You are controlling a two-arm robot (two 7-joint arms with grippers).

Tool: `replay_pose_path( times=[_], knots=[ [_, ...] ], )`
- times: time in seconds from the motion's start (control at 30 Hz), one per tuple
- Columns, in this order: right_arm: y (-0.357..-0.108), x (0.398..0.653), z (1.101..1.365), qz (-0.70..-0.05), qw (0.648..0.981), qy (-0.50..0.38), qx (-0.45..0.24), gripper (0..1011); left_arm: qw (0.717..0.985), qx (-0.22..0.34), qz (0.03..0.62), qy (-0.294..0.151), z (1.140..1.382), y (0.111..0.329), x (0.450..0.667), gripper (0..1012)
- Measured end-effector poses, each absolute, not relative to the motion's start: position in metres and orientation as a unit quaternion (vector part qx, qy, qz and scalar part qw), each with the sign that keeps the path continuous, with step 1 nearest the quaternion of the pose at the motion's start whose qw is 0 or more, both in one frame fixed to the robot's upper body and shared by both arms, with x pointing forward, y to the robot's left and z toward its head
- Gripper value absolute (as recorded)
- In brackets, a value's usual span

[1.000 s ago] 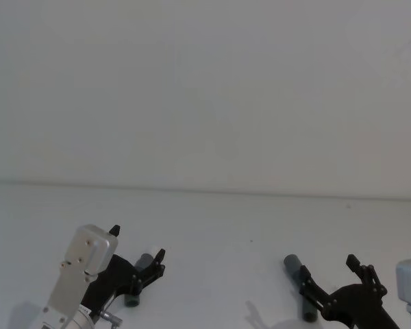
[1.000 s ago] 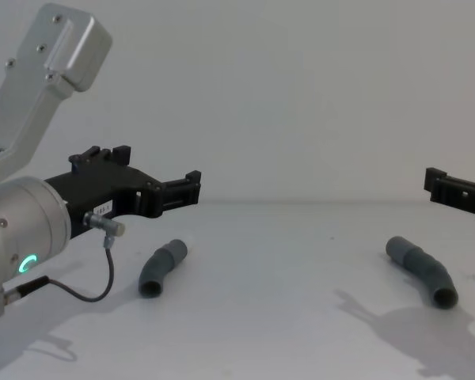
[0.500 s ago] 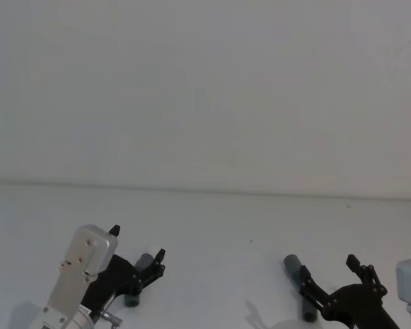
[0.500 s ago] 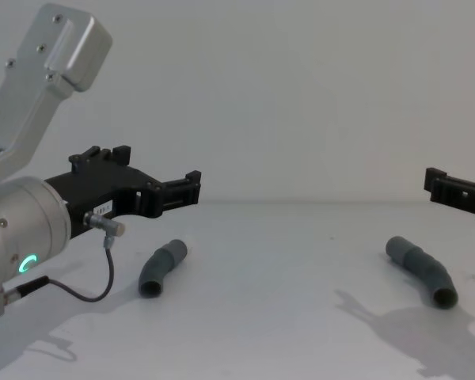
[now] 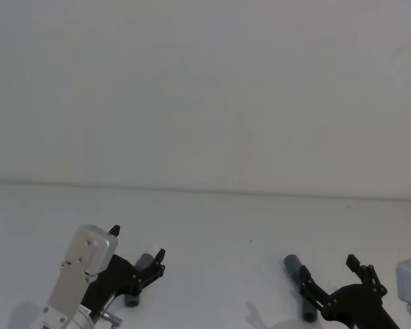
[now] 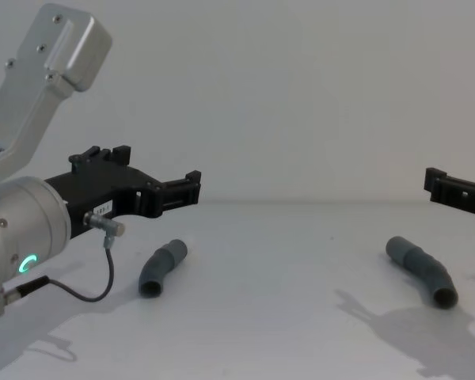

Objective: Use both hands to pick up one end of the pipe from the table, align the ends, and insert them.

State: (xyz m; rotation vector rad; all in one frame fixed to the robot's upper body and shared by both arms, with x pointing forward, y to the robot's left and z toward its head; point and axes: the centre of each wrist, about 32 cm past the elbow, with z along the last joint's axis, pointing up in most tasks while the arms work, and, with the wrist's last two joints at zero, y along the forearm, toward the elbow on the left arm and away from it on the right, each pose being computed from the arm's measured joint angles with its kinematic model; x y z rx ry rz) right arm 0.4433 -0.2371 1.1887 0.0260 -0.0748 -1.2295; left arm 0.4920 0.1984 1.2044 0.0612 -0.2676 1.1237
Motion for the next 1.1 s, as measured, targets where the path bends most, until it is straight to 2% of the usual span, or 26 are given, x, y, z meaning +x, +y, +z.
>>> replay_pose_path(
  times=[0.27, 0.5, 1.1],
  knots=[
    [-0.237, 0.443, 1.189, -0.577, 0.816, -0.035, 0.012, 1000, 0.838, 0.028, 0.531, -0.126, 1.205, 0.198, 0.492, 1001],
    [-0.237, 0.443, 1.189, -0.577, 0.816, -0.035, 0.012, 1000, 0.837, 0.024, 0.536, -0.106, 1.205, 0.196, 0.494, 1001],
    [-0.237, 0.443, 1.189, -0.577, 0.816, -0.035, 0.012, 1000, 0.817, 0.04, 0.575, 0.012, 1.222, 0.19, 0.499, 1001]
  ],
)
